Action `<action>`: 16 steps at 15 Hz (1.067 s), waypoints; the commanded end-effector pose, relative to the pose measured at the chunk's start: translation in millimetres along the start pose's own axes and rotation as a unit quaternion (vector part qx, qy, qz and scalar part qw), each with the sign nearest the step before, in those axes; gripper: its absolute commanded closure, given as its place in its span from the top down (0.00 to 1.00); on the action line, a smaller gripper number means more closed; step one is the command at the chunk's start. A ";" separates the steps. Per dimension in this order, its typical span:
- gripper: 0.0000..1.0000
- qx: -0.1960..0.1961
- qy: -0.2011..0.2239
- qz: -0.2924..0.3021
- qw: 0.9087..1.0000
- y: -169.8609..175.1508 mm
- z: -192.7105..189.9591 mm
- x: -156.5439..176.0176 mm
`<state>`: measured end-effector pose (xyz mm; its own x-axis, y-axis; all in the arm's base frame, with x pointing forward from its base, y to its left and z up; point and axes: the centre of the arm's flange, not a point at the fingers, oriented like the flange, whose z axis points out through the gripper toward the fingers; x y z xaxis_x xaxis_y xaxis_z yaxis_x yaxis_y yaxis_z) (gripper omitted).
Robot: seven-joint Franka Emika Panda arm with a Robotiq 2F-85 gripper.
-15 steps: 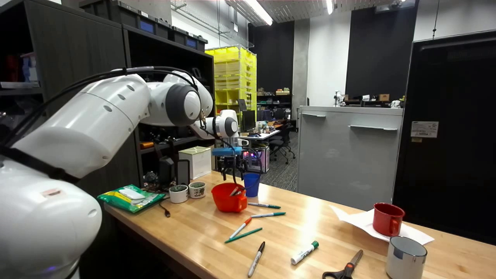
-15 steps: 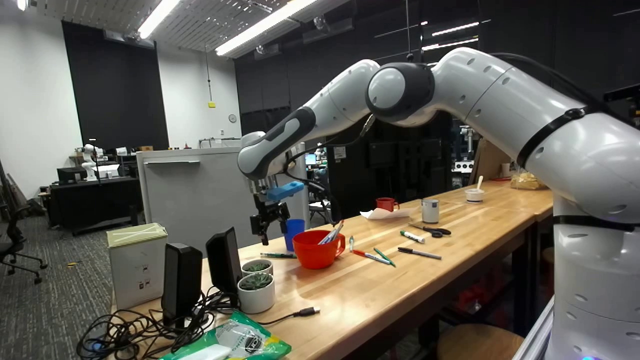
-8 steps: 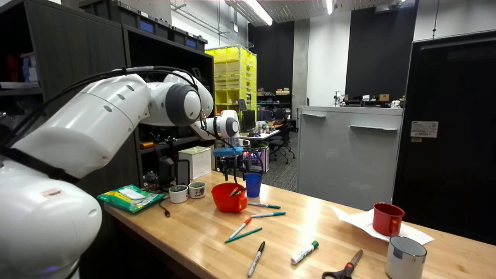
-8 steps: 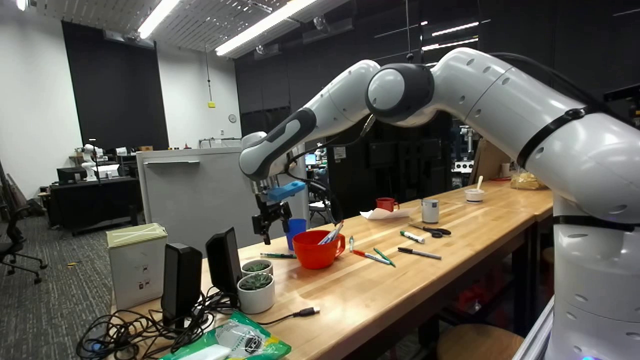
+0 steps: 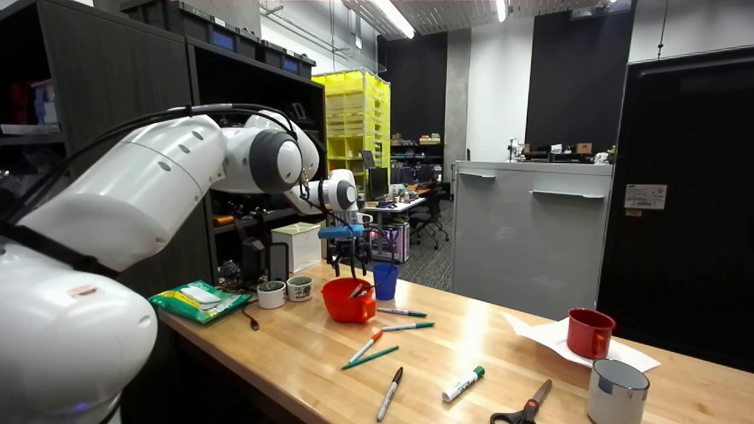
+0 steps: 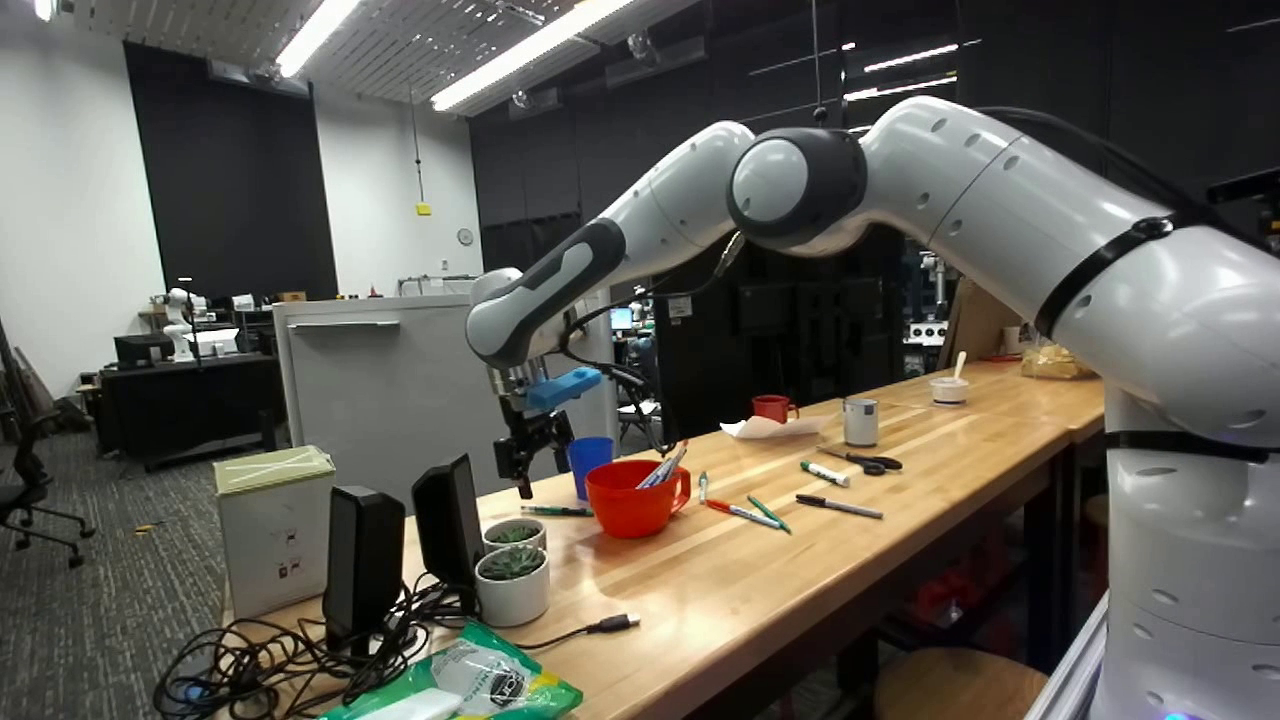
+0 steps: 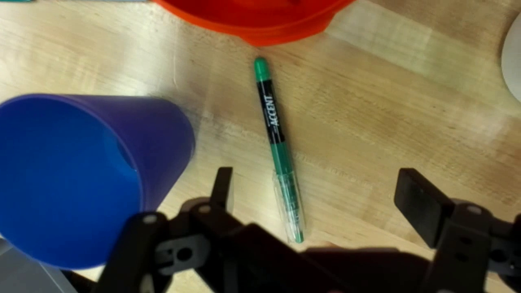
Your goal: Put one green pen in the orange bowl.
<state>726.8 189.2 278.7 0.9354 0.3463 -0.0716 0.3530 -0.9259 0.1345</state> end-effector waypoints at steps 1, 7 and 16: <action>1.00 -0.009 -0.006 -0.014 1.000 -1.6 2.0 4.9; 1.00 -0.001 -0.012 -0.017 1.000 1.3 15.0 5.9; 1.00 0.015 -0.013 -0.053 0.998 -7.0 32.3 22.8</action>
<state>730.0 189.1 250.1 0.9062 0.4099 -0.1043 0.4203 -0.9001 0.1143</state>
